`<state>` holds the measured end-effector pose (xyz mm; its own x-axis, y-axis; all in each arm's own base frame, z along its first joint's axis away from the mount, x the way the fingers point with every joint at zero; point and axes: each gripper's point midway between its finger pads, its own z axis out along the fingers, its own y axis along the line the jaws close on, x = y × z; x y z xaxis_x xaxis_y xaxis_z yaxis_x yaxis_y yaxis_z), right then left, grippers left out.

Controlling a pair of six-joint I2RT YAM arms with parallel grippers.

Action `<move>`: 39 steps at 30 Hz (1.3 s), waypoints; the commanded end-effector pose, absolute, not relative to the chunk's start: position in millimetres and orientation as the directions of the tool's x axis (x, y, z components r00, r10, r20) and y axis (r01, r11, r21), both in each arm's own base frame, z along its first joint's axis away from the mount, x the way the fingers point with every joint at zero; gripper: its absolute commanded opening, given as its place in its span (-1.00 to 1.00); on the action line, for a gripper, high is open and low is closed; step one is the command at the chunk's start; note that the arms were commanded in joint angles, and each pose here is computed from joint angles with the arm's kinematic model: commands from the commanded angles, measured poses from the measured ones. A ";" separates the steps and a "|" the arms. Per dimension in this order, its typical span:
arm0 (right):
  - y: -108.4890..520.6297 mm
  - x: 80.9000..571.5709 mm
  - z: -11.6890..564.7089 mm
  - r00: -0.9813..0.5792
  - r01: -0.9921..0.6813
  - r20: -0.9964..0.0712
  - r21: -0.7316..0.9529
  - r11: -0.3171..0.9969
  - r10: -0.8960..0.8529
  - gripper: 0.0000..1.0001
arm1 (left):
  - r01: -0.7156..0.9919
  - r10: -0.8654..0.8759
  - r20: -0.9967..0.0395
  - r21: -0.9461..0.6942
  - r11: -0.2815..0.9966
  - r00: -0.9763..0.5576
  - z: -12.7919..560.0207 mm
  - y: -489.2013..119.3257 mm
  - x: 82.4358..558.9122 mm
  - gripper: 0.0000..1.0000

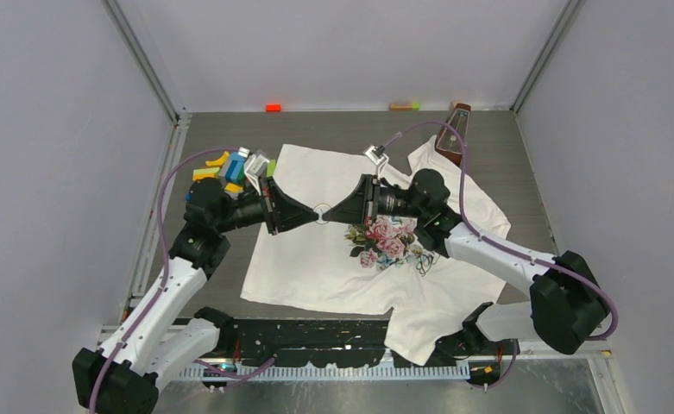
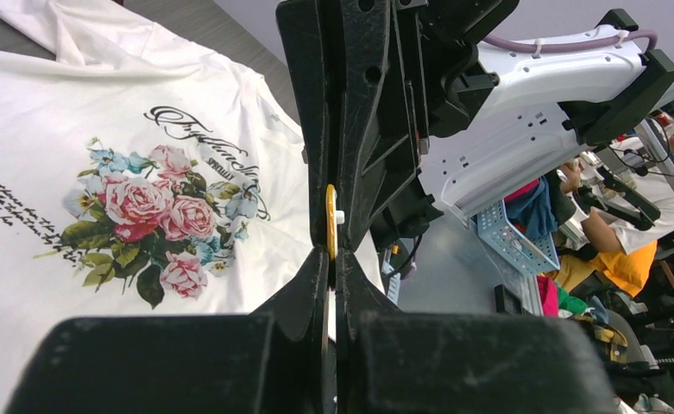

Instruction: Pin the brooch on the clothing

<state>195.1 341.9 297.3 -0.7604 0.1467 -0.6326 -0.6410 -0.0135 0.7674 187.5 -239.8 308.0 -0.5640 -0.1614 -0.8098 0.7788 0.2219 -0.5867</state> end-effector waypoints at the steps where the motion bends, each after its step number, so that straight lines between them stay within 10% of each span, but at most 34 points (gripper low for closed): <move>1: 348.0 215.0 293.9 -0.790 -0.592 -0.592 0.804 0.052 0.161 -0.80 | 0.851 -0.157 -0.862 -0.503 0.150 -0.482 334.7 -241.8 175.7 -1.00; 13: 341.1 197.6 313.3 -0.747 -0.658 -0.656 0.753 0.015 0.112 -0.40 | 0.781 -0.161 -0.837 -0.547 0.301 -0.523 314.5 -236.9 200.3 -1.00; 23: 298.7 203.0 324.8 -0.609 -0.729 -0.783 0.615 0.299 0.125 0.28 | 0.637 -0.210 -0.818 -0.555 0.535 -0.535 290.9 -206.3 237.2 -1.00; 39: 274.1 327.3 155.0 -0.747 -0.300 -0.664 0.367 0.880 0.023 0.19 | 0.619 -0.181 -0.884 -0.436 0.654 -0.432 302.3 -180.8 234.8 -1.00</move>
<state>293.5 289.1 173.4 -0.7804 0.0386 -0.6241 -0.3728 0.7726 0.5139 236.2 -182.4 284.5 -0.4899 -0.1843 -0.8521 0.5825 0.6580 -0.4772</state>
